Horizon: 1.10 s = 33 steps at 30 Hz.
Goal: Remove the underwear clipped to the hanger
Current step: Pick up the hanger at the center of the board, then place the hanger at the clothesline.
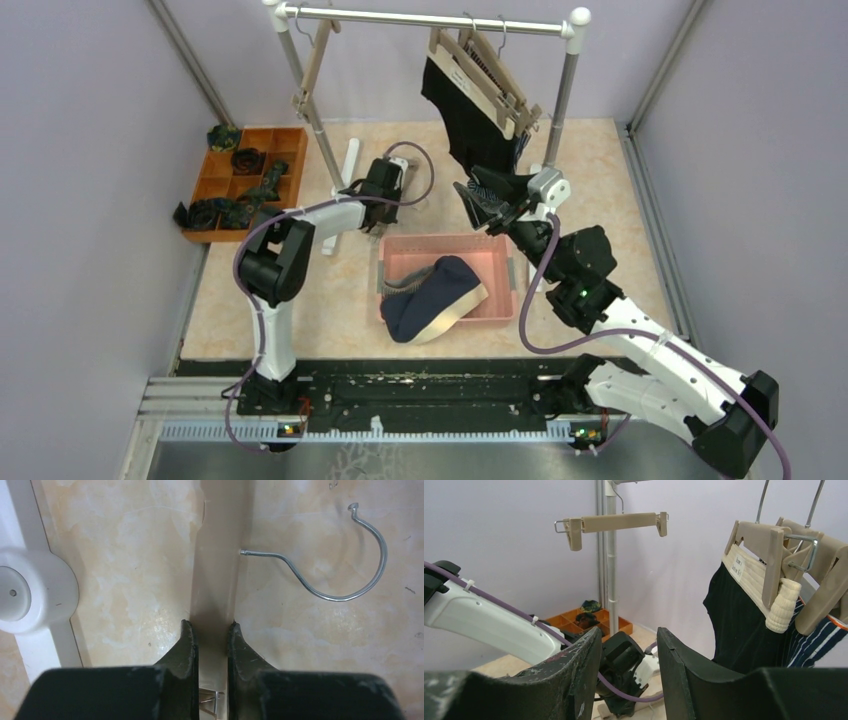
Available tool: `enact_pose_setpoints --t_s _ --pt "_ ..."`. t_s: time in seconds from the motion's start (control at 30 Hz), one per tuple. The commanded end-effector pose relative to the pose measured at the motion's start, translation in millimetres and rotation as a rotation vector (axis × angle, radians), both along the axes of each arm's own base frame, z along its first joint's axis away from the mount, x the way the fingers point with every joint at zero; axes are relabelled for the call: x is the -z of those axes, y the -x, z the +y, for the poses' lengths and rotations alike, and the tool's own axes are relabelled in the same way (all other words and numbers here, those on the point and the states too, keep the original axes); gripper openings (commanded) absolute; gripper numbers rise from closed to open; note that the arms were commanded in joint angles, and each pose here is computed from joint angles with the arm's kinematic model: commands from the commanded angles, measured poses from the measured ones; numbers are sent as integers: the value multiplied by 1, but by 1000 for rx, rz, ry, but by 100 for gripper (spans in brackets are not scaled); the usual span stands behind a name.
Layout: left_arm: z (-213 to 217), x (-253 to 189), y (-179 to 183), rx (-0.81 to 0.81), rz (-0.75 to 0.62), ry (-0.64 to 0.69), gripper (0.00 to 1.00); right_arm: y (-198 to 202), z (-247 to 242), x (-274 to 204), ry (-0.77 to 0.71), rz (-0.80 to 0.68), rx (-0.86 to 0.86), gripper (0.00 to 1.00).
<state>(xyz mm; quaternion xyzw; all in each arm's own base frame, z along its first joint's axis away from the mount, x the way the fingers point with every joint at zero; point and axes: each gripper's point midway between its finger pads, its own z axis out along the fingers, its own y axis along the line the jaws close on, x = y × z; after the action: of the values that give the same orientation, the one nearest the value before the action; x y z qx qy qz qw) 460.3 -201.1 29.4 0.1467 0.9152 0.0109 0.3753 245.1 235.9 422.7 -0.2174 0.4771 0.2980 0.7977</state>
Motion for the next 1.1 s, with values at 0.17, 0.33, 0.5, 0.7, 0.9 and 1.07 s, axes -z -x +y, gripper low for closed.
enact_pose_setpoints --t_s 0.17,0.33,0.5,0.7,0.9,1.07 --pt "-5 -64 10 41 -67 159 0 7 -6 -25 -50 -50 7 46" --pt "-11 -133 5 27 -243 304 0 10 -12 -20 -48 -48 15 46" --pt "-8 -179 3 -17 -358 421 0 16 -21 -15 -46 -45 30 46" --pt "-20 -211 21 19 -373 596 0 25 -35 -15 -67 -62 52 46" --pt "-31 -256 46 125 -347 829 0 33 -45 -16 -92 -77 59 46" --pt "-31 -317 67 222 -368 1027 0 42 -53 -21 -113 -90 56 46"
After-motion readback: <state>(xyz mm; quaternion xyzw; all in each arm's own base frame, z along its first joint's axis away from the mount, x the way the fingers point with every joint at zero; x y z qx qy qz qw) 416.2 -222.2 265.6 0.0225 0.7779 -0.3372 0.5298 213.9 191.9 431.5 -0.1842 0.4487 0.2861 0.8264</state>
